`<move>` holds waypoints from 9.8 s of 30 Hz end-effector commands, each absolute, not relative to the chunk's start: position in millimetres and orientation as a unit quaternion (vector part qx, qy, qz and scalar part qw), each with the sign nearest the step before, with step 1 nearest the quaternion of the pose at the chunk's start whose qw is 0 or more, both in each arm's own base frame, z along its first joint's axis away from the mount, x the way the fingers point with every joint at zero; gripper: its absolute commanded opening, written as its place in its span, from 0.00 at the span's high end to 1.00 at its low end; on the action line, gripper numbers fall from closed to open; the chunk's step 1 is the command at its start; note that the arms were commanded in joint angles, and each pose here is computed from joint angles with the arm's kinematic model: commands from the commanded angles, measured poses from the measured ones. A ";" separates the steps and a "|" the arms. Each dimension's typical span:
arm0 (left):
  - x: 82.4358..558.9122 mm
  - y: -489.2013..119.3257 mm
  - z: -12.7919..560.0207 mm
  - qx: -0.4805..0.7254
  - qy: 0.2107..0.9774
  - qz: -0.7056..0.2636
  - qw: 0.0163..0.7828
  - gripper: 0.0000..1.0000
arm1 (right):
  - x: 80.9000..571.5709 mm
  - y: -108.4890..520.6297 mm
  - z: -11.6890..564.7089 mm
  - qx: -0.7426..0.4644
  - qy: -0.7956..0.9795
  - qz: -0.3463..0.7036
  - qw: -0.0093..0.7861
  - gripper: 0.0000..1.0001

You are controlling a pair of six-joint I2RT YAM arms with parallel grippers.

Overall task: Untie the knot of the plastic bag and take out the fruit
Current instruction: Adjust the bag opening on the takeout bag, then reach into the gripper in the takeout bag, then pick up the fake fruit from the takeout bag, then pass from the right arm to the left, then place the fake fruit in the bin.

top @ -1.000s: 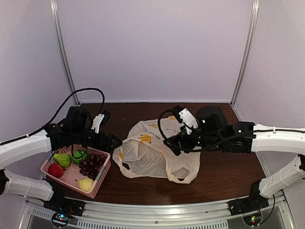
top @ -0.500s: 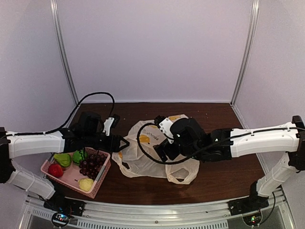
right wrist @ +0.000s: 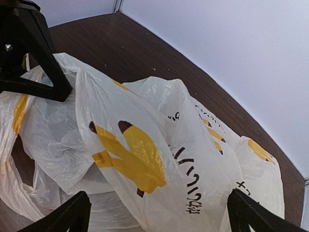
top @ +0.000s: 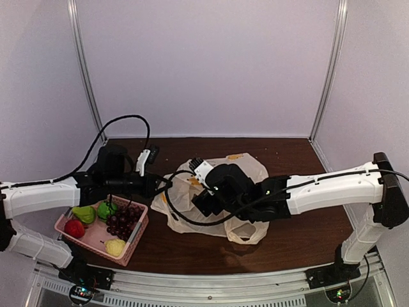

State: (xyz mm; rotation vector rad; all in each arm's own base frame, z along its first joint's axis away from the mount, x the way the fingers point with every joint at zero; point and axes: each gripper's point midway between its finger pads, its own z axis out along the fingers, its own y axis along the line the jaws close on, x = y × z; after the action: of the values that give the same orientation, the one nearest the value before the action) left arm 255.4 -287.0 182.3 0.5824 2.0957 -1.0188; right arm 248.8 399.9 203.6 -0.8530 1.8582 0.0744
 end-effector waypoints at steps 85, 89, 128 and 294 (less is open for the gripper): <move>229.3 -301.8 195.9 0.281 0.807 -0.431 0.291 1.00 | 370.6 421.8 89.6 -0.191 0.872 0.160 0.422 0.44; 229.0 -302.1 193.7 0.281 0.807 -0.431 0.289 1.00 | 379.4 418.4 70.0 -0.194 0.883 0.127 0.408 0.38; 310.6 -330.9 194.8 0.198 0.819 -0.404 0.356 1.00 | 317.1 401.7 215.5 -0.208 0.791 0.311 0.485 0.68; 285.8 40.2 175.6 -0.194 0.898 0.001 0.396 0.78 | 332.9 137.1 265.2 -0.023 0.828 0.077 0.555 0.00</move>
State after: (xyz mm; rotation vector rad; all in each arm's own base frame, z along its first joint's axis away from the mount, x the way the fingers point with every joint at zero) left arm 284.6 29.1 189.4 -0.4745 2.2563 -0.0407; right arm 337.1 139.3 275.5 -0.0561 1.9301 0.1471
